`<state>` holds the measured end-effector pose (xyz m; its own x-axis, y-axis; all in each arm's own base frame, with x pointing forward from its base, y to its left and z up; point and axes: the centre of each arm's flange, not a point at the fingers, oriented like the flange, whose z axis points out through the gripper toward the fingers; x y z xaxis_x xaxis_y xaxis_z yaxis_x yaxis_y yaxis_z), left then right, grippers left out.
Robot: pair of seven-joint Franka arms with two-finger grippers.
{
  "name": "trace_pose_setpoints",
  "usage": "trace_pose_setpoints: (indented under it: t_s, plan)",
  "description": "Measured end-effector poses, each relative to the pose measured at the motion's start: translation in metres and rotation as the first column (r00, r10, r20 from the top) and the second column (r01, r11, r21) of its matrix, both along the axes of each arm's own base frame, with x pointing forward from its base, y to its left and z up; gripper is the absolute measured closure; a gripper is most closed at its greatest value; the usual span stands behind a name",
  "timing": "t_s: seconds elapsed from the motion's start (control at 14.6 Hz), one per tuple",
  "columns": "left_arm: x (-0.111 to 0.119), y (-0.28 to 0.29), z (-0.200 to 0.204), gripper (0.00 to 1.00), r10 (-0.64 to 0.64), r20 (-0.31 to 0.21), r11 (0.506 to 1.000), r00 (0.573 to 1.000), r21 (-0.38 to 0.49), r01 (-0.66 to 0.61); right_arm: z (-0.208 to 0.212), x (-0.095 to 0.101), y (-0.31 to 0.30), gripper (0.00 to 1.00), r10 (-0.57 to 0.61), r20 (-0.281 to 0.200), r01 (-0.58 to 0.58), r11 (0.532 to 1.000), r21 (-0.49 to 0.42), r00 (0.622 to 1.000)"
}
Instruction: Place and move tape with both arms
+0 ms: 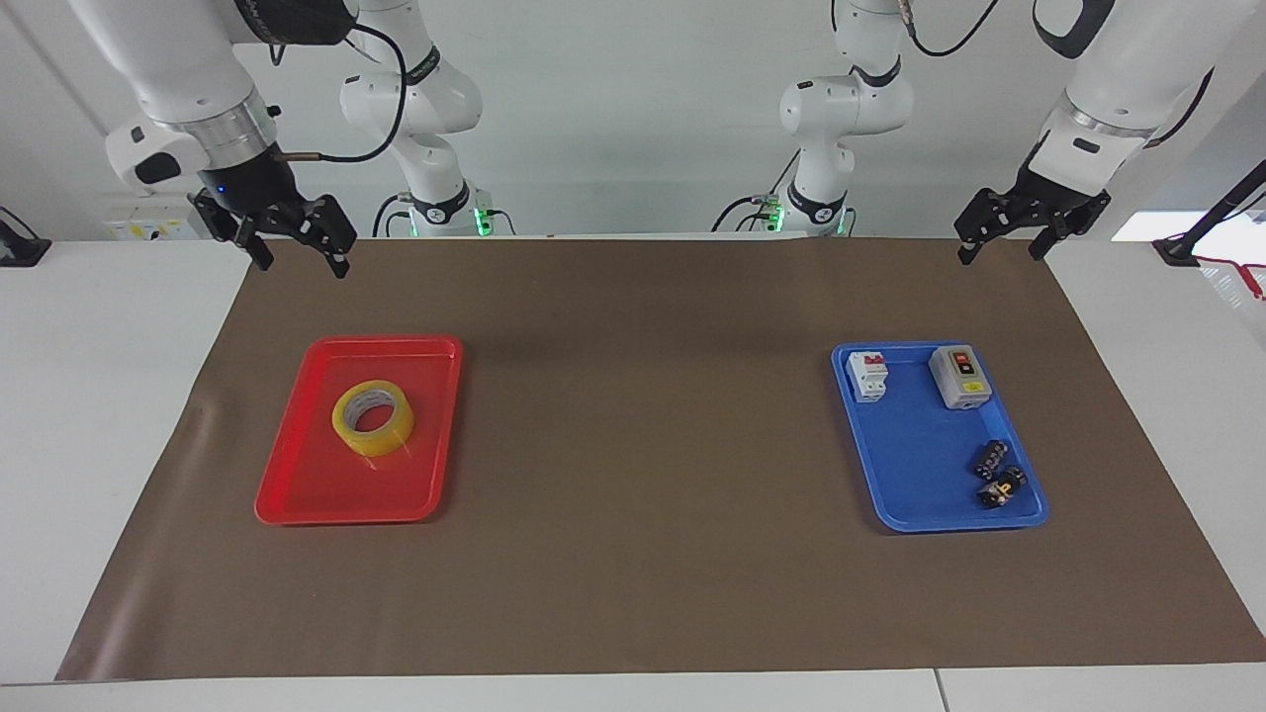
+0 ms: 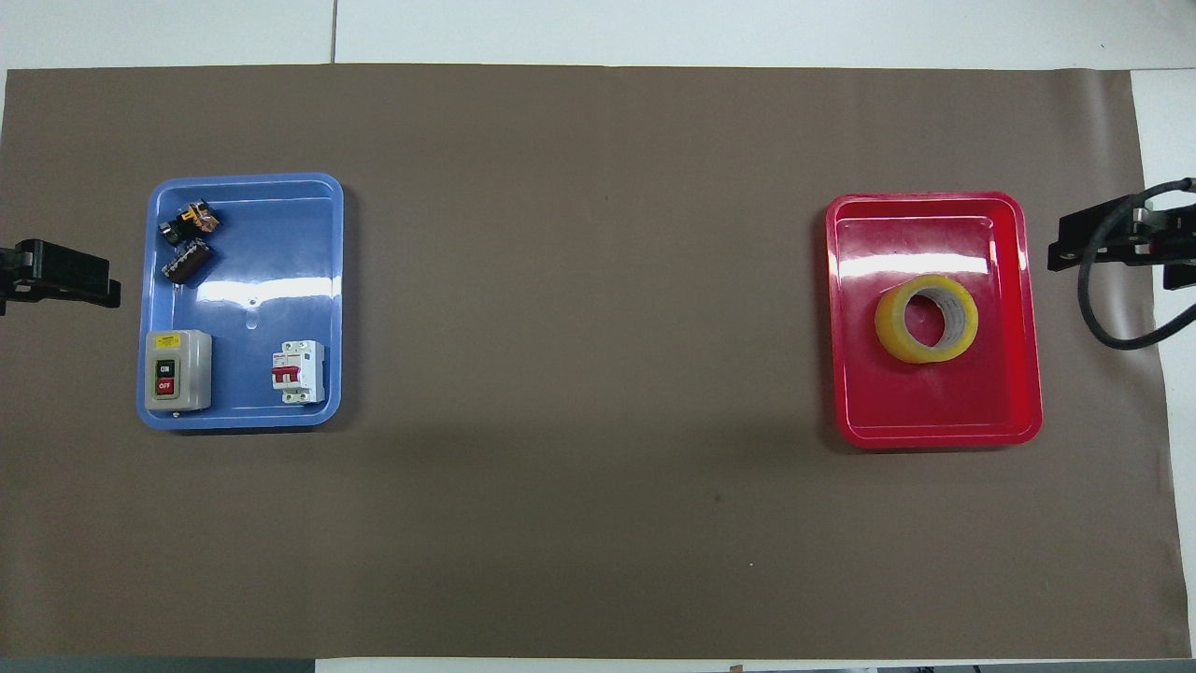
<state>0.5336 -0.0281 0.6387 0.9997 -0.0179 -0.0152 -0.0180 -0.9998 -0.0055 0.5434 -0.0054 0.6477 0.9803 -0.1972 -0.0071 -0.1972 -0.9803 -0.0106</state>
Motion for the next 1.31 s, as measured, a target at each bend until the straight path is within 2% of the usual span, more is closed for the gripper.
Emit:
trace_pose_setpoints:
  t_s: [0.34, 0.62, 1.31]
  plan:
    - [0.000, 0.000, 0.000, 0.00, 0.000, 0.000, 1.000, 1.000, 0.000, 0.000, -0.010, -0.001, 0.011, 0.00, 0.021, -0.031, -0.022, 1.000, -0.010, 0.999]
    - [0.000, 0.000, 0.000, 0.00, 0.000, 0.000, 1.000, 1.000, 0.000, 0.000, -0.008, -0.003, 0.033, 0.00, 0.071, -0.029, -0.073, 0.995, -0.069, 0.997]
    - [0.000, 0.000, 0.000, 0.00, 0.000, 0.000, 1.000, 1.000, 0.000, 0.000, -0.006, -0.004, 0.035, 0.00, 0.101, -0.027, -0.103, 0.992, -0.073, 0.995]
